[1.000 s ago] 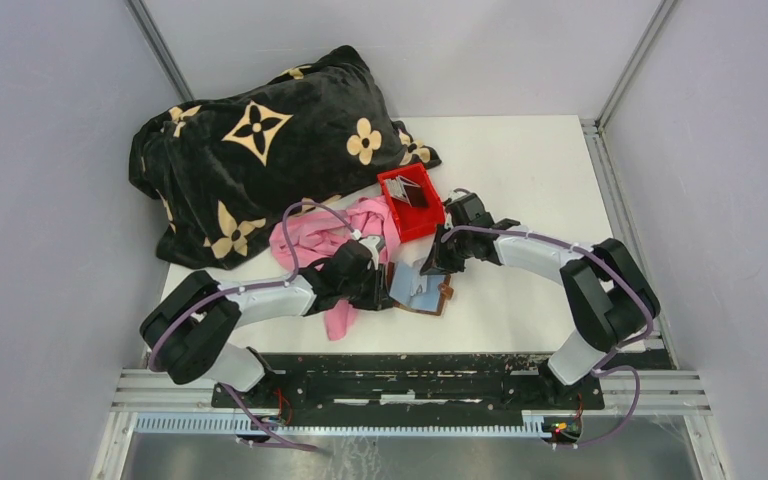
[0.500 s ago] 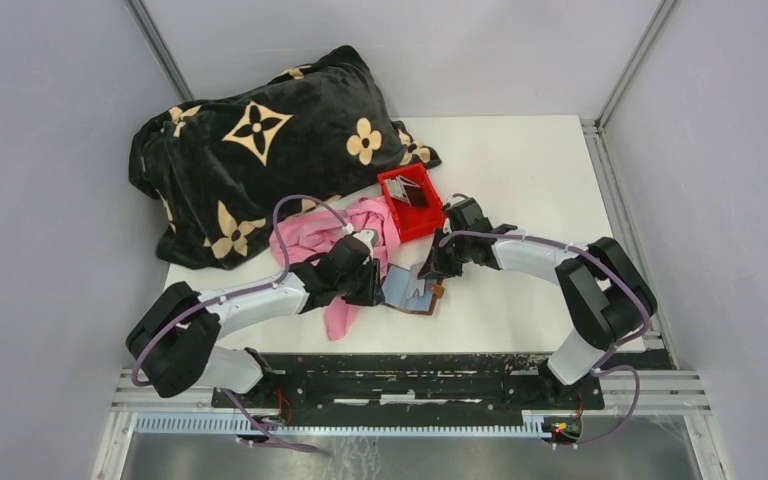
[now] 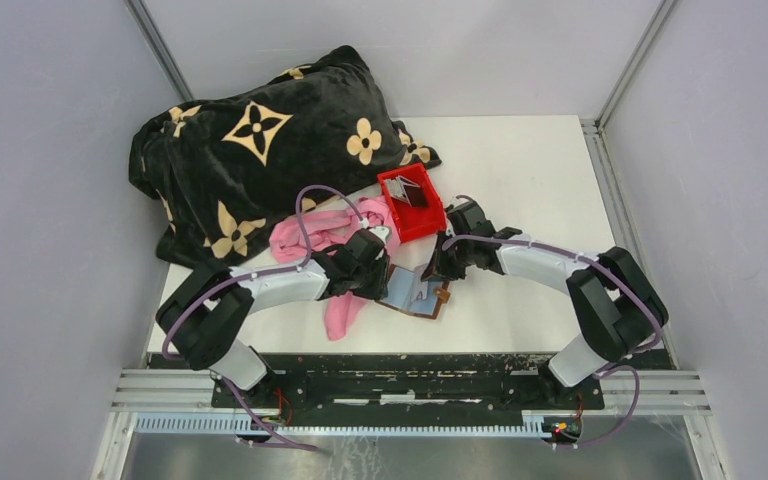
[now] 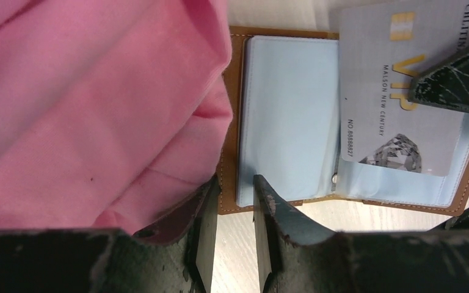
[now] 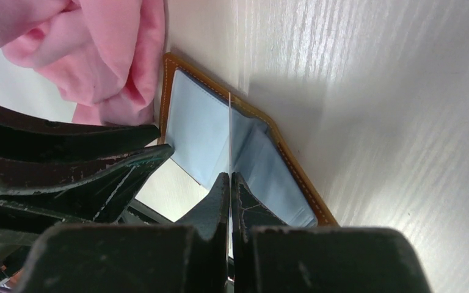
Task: Put the credit cards into the card holder
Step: Turn over the card slot in the card holder, then insert the credit card into the card holder.
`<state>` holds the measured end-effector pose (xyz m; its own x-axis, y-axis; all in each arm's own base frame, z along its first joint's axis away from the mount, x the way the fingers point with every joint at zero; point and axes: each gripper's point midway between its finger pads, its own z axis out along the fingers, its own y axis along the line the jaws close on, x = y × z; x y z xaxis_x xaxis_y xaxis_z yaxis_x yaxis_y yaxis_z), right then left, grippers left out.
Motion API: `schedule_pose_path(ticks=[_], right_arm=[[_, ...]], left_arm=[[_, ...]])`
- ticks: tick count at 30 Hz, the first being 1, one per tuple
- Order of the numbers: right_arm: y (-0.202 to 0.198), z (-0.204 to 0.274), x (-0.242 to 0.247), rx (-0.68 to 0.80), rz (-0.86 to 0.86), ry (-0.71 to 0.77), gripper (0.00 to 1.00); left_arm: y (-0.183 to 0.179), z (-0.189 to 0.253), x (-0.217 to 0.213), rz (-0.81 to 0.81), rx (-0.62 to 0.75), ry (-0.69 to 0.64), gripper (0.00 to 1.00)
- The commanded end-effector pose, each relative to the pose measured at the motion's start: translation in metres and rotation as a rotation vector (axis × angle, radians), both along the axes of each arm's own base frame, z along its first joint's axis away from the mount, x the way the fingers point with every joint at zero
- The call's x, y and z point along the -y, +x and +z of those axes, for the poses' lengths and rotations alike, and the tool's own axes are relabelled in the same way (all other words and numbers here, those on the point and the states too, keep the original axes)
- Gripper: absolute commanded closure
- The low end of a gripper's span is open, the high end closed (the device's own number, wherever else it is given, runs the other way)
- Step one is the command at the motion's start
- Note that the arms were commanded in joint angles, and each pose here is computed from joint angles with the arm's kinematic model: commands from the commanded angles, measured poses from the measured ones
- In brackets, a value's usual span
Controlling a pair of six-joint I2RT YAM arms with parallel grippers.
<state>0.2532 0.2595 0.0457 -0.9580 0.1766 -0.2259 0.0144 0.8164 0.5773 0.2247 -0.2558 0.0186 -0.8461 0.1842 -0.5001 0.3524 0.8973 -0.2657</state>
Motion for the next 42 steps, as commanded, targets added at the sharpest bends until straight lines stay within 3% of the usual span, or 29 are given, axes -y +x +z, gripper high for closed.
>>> schedule_pose_path(ticks=[1,17,28,42], right_arm=[[-0.001,0.014,0.009,0.051,-0.015,-0.042,0.99],[-0.012,0.046,-0.007,0.069,-0.114,-0.052,0.99],[-0.030,0.040,0.010,0.046,-0.220,-0.077,0.99],[-0.029,0.016,0.011,0.039,-0.189,-0.092,0.99]], left_arm=[[0.004,-0.010,-0.001,-0.059,0.030,0.050,0.67],[-0.025,-0.026,0.002,0.077,-0.117,-0.079,0.90],[-0.040,-0.031,-0.005,0.139,-0.170,-0.103,0.92],[-0.050,-0.032,-0.015,0.148,-0.183,-0.078,0.93]])
